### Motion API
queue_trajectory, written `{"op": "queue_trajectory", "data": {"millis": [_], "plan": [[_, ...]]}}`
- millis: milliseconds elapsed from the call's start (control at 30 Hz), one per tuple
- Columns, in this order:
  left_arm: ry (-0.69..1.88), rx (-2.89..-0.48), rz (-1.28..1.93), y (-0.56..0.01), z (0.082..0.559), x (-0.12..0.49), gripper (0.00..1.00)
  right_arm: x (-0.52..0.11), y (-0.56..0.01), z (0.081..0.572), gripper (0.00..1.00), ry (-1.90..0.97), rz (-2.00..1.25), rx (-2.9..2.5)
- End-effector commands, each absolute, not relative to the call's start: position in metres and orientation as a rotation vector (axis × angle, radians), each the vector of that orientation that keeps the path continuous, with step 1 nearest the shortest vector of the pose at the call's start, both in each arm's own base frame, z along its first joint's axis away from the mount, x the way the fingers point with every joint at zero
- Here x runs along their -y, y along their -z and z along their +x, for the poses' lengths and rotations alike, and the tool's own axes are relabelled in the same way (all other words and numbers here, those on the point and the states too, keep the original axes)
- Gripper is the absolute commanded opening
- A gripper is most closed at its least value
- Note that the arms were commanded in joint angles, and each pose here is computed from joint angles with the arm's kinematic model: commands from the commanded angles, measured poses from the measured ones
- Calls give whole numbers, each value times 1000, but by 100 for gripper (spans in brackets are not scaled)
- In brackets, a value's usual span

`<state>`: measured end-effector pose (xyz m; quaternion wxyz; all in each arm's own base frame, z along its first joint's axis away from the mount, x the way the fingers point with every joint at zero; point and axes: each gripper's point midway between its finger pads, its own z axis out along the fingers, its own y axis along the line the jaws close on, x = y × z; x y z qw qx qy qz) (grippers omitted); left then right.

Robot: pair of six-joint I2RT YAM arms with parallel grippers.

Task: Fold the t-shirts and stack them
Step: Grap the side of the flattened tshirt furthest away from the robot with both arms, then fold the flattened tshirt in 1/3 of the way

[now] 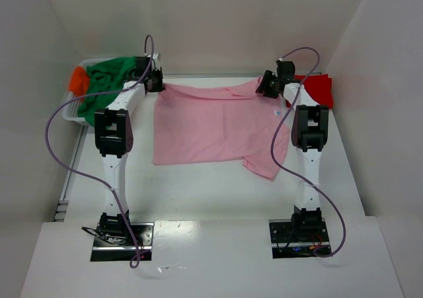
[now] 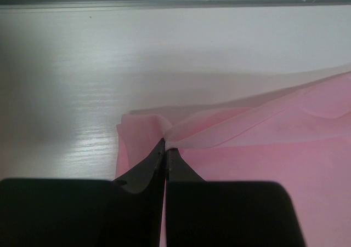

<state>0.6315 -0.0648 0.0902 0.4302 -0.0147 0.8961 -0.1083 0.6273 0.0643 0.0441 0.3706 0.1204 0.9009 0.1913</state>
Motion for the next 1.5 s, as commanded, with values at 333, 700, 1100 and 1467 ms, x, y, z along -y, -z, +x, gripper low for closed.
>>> {"op": "queue_trajectory", "data": {"millis": [333, 700, 1100, 1467], "plan": [[265, -2197, 0, -103, 640, 62, 0, -66, -63, 642, 0, -515, 278, -2277], [215, -2154, -22, -136, 643, 55, 0, -54, -195, 655, 0, -480, 246, -2074], [86, -2167, -133, -156, 629, 27, 0, -64, -230, 588, 0, -551, 229, -2060], [87, -2218, 130, -153, 613, 36, 0, -69, -208, 510, 0, -580, 331, -2108]]}}
